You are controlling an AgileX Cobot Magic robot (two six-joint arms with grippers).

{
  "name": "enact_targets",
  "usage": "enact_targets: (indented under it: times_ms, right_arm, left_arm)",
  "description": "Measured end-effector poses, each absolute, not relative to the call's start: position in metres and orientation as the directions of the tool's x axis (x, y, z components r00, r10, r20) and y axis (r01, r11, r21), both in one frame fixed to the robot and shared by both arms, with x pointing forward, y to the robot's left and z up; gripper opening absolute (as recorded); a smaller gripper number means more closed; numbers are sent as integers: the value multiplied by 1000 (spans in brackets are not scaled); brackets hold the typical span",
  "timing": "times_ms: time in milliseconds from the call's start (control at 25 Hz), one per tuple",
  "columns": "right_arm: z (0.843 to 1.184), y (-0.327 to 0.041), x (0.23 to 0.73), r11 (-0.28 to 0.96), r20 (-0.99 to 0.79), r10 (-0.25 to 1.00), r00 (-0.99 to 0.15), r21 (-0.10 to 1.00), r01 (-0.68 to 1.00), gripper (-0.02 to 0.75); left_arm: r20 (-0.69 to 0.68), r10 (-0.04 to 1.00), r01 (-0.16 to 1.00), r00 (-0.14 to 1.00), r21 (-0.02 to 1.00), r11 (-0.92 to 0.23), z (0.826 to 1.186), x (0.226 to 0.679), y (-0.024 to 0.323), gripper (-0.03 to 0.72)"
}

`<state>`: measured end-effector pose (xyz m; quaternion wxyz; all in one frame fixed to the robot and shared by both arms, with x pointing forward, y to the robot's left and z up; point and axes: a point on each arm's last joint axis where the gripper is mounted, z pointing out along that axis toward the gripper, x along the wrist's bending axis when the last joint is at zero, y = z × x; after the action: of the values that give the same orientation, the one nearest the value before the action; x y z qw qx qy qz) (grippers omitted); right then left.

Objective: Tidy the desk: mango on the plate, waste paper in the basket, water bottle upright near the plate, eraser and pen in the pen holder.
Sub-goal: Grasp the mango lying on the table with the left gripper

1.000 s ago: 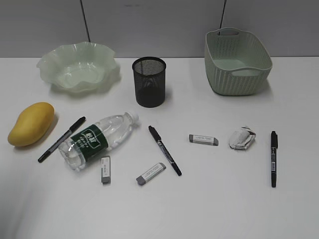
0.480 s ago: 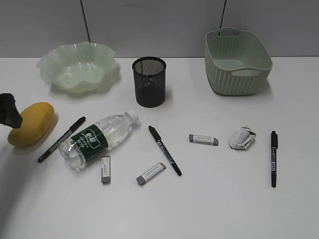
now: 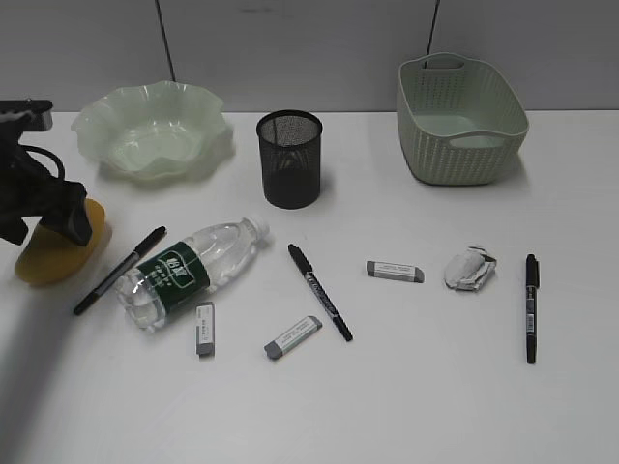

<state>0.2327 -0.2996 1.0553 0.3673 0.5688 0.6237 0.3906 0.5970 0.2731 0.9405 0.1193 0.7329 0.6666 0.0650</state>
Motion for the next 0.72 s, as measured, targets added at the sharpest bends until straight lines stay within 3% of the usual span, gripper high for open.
enact_targets:
  times_ms: [320, 480, 720]
  right_arm:
    - [1055, -300, 233, 48, -14, 996, -83, 905, 423, 554]
    - [1055, -300, 233, 48, -14, 996, -83, 905, 423, 554]
    - [1055, -300, 233, 48, -14, 996, -83, 905, 423, 554]
  left_arm:
    - [-64, 993, 978, 103, 189, -90, 911, 604, 271, 687]
    - [-61, 993, 974, 103, 208, -88, 909, 607, 271, 577]
    - [-67, 992, 978, 107, 185, -93, 917, 611, 271, 568]
